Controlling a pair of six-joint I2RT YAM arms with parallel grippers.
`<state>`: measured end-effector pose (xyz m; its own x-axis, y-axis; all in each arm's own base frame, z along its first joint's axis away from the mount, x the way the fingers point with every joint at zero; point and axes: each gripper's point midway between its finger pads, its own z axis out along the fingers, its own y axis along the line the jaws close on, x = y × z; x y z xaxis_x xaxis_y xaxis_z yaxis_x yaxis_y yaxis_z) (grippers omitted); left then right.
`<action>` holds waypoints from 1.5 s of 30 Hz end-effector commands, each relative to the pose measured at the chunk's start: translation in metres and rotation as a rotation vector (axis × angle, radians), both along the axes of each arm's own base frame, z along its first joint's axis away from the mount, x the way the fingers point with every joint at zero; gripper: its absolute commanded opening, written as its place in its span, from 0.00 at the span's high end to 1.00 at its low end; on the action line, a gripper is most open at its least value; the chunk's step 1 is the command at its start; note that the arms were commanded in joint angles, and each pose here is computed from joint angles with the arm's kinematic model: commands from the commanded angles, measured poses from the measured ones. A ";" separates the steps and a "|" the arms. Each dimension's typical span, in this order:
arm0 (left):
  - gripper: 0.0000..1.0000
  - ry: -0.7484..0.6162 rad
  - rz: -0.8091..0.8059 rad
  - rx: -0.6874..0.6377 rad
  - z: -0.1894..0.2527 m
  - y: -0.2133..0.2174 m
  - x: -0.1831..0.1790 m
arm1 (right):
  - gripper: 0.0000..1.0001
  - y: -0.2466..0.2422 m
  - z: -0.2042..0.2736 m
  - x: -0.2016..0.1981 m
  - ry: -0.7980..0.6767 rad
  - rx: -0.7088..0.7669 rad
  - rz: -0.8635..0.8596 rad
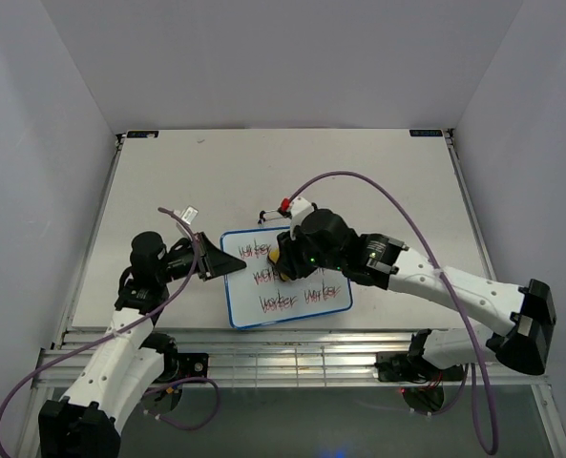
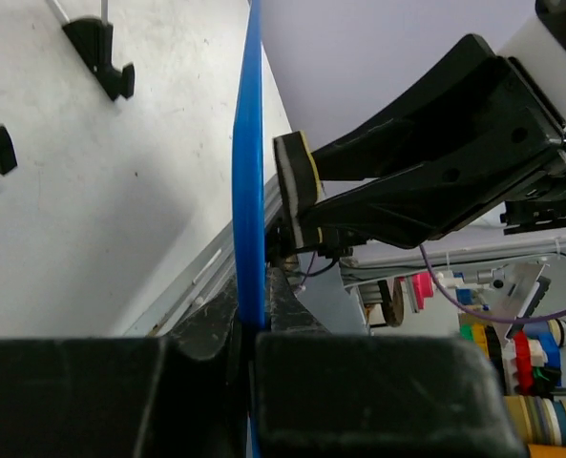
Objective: Erase the whiteboard
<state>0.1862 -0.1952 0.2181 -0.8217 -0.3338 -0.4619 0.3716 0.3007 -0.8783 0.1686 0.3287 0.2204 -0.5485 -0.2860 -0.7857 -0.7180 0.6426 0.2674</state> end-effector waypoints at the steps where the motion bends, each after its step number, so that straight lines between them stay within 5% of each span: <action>1: 1.00 -0.047 -0.068 -0.032 0.005 -0.006 -0.015 | 0.73 0.039 0.021 -0.003 -0.059 0.080 0.090; 24: 1.00 -0.006 -0.187 -0.007 -0.028 -0.011 -0.039 | 0.83 0.094 -0.048 0.011 -0.162 -0.094 0.176; 35: 1.00 -0.006 -0.214 -0.006 -0.030 -0.012 -0.044 | 0.83 0.123 -0.033 0.018 -0.189 -0.070 0.241; 45: 1.00 -0.024 -0.198 0.002 -0.027 -0.011 -0.044 | 0.84 0.088 -0.091 0.013 -0.036 -0.149 0.186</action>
